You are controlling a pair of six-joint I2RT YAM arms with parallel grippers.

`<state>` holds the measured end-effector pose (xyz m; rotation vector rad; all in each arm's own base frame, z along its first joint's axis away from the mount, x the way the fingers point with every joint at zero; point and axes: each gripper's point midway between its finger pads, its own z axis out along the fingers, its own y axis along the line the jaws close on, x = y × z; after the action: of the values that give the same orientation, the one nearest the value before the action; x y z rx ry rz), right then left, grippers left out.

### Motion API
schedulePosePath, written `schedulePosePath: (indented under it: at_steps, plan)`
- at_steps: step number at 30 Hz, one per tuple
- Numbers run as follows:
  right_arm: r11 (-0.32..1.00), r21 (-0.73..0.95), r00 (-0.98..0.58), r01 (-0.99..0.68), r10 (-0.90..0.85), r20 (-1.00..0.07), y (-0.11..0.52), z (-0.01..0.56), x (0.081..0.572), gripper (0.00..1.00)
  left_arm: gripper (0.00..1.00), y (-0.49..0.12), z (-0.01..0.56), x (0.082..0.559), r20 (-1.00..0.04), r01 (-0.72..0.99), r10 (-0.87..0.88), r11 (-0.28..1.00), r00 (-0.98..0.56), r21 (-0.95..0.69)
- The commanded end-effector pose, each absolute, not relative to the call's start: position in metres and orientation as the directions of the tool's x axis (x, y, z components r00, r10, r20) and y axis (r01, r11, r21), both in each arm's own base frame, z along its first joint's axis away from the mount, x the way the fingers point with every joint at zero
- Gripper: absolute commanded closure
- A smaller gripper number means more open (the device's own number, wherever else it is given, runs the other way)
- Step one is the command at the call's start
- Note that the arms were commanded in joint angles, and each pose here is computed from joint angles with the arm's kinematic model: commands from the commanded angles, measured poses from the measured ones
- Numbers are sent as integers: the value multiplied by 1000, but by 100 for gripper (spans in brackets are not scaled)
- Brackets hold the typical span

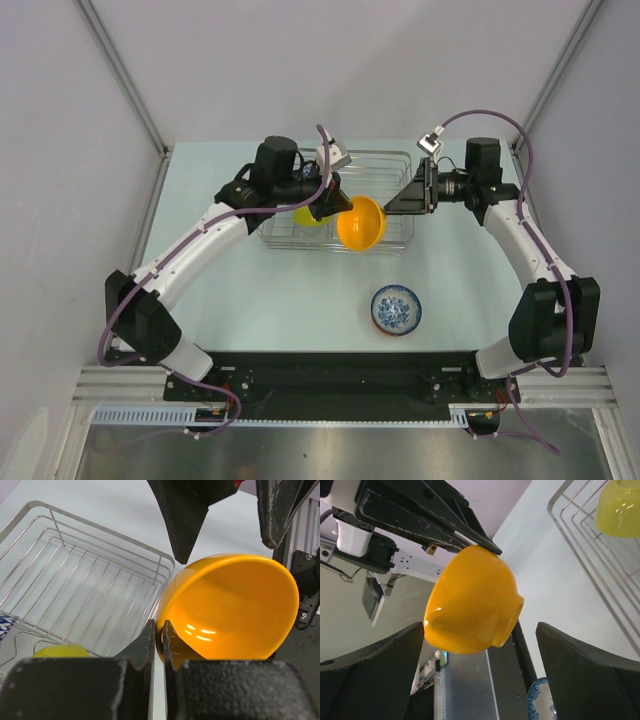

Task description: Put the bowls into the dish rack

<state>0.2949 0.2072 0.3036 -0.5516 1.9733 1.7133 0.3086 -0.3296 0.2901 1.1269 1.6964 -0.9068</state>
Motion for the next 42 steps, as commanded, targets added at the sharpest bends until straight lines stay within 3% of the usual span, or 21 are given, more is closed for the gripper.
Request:
schedulePosePath:
  at_steps: [1, 17, 42]
  plan:
    - [61, 782, -783, -621, -3, -622, 206, 326, 281, 0, 100, -334, 331, 314, -967, 954, 237, 298, -94, -20]
    - [-11, 813, -812, -582, -56, -581, 216, 328, 258, 0, 100, -338, 325, 327, -965, 950, 248, 312, -85, -3]
    - [39, 833, -834, -552, -40, -551, 225, 316, 256, 3, 100, -334, 333, 335, -973, 936, 222, 350, -62, 21]
